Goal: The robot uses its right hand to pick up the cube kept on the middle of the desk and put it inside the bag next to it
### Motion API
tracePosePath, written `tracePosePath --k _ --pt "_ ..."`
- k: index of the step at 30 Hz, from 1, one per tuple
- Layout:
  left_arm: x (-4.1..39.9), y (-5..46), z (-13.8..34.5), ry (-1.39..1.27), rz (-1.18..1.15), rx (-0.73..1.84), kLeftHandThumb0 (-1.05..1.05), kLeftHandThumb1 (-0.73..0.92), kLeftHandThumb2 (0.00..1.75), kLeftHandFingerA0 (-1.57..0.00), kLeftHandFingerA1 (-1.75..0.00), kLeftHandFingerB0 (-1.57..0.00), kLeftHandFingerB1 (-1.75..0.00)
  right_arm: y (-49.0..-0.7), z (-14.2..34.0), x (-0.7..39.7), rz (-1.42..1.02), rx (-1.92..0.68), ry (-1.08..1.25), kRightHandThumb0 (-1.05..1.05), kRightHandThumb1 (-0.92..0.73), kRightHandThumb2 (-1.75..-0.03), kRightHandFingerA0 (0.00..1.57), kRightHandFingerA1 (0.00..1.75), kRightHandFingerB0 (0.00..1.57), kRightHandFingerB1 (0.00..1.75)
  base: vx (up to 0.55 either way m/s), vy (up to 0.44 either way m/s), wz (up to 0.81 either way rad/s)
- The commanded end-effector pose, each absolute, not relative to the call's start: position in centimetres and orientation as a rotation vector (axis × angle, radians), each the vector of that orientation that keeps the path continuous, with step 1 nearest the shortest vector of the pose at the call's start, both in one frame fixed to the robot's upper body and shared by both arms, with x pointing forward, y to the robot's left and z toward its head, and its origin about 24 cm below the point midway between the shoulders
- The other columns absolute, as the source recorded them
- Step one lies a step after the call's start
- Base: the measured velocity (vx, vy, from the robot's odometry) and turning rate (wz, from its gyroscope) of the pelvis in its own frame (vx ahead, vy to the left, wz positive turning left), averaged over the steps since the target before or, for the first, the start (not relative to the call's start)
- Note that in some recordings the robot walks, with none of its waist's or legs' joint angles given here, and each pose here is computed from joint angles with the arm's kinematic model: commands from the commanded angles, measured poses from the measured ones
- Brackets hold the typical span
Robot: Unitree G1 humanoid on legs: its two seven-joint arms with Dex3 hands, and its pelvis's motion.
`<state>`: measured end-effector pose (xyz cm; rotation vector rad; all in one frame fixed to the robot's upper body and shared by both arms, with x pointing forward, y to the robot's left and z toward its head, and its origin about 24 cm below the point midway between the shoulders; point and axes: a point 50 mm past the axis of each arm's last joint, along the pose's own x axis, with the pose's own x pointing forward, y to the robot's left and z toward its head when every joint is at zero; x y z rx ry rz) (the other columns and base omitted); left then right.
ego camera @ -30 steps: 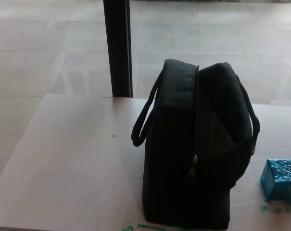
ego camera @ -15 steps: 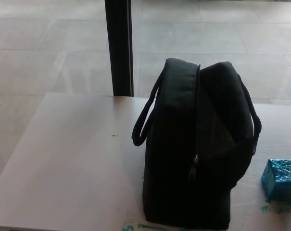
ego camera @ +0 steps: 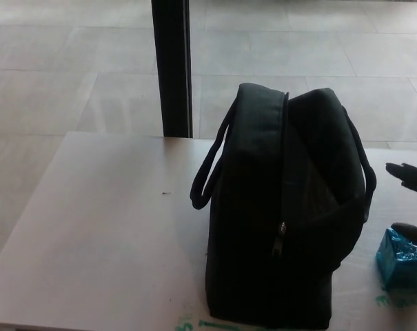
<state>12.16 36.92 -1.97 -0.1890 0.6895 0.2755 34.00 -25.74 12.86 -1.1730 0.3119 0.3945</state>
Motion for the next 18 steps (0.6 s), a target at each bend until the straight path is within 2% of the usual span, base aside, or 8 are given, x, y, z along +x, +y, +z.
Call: tracePosePath --k 1,11,17,18 --pt "12.2 37.5 -1.6 0.698 0.273 -0.171 -0.71 0.83 0.65 -0.26 -0.38 -0.22 -0.32 -26.8 12.1 33.8 0.38 -1.256 0.399 -1.05 -0.67 -1.07 0.0 0.06 0.0 0.01 0.0 0.0 0.0" --pt "12.3 37.4 -1.6 0.703 0.286 -0.182 -0.71 0.82 0.65 -0.27 -0.4 -0.24 -0.32 -28.1 10.6 33.6 0.36 -1.315 0.47 -1.05 -0.64 -1.04 0.0 0.04 0.0 0.01 0.0 0.0 0.0" --pt "12.8 37.2 -1.4 0.692 0.287 -0.192 -0.72 0.81 0.65 -0.28 -0.41 -0.25 -0.32 -27.2 10.1 33.9 0.406 -1.336 0.474 -1.03 -0.6 -1.0 0.0 0.0 0.0 0.04 0.0 0.0 0.0" --pt "13.0 37.3 -1.7 0.691 0.285 -0.193 -0.72 0.81 0.65 -0.28 -0.41 -0.25 -0.32 -26.6 9.9 33.9 0.433 -1.336 0.459 -0.98 -0.56 -0.96 0.0 0.0 0.01 0.06 0.0 0.0 0.0"
